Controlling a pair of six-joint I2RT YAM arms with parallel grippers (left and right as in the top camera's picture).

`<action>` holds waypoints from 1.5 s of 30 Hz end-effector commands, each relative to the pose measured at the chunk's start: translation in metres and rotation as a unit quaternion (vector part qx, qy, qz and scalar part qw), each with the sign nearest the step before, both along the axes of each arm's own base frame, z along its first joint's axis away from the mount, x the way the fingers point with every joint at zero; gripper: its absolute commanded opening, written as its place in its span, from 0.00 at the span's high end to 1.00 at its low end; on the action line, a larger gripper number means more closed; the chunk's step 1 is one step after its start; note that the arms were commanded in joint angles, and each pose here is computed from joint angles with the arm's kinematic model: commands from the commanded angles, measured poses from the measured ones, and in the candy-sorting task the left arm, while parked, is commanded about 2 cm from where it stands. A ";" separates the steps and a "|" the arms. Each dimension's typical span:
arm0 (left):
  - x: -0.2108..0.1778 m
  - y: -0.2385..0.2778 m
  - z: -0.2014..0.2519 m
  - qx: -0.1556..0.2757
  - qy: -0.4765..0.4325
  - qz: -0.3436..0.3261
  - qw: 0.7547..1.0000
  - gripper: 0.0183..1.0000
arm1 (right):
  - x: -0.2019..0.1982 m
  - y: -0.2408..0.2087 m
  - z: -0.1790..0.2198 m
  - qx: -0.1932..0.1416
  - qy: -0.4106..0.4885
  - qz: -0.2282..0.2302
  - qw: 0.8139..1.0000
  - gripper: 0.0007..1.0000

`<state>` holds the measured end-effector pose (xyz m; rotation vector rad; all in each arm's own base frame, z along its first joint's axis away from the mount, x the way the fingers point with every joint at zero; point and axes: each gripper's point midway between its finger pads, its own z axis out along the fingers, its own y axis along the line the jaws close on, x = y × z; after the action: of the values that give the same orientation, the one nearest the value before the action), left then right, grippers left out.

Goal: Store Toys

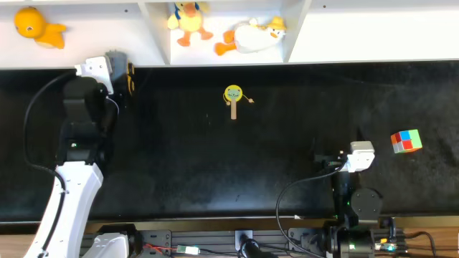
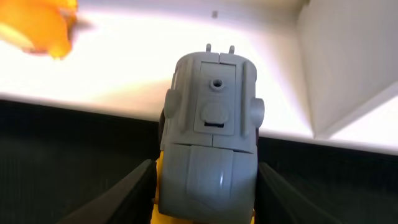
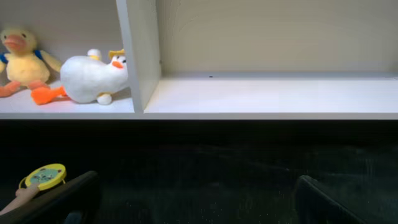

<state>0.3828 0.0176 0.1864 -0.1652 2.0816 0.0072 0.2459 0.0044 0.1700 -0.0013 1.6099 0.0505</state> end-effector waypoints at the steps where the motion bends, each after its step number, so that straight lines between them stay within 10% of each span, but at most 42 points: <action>1: 0.008 -0.003 0.009 -0.002 -0.026 -0.005 1.000 0.70 | 0.000 0.001 0.002 0.002 -0.005 0.002 1.000 0.00; 45: 0.104 0.009 0.004 -0.001 -0.039 0.006 0.999 0.73 | 0.000 0.001 0.002 0.002 -0.005 0.002 1.000 0.00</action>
<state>0.4772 0.0214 0.1772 -0.1670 2.0418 0.0051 0.2459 0.0044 0.1701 -0.0014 1.6095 0.0505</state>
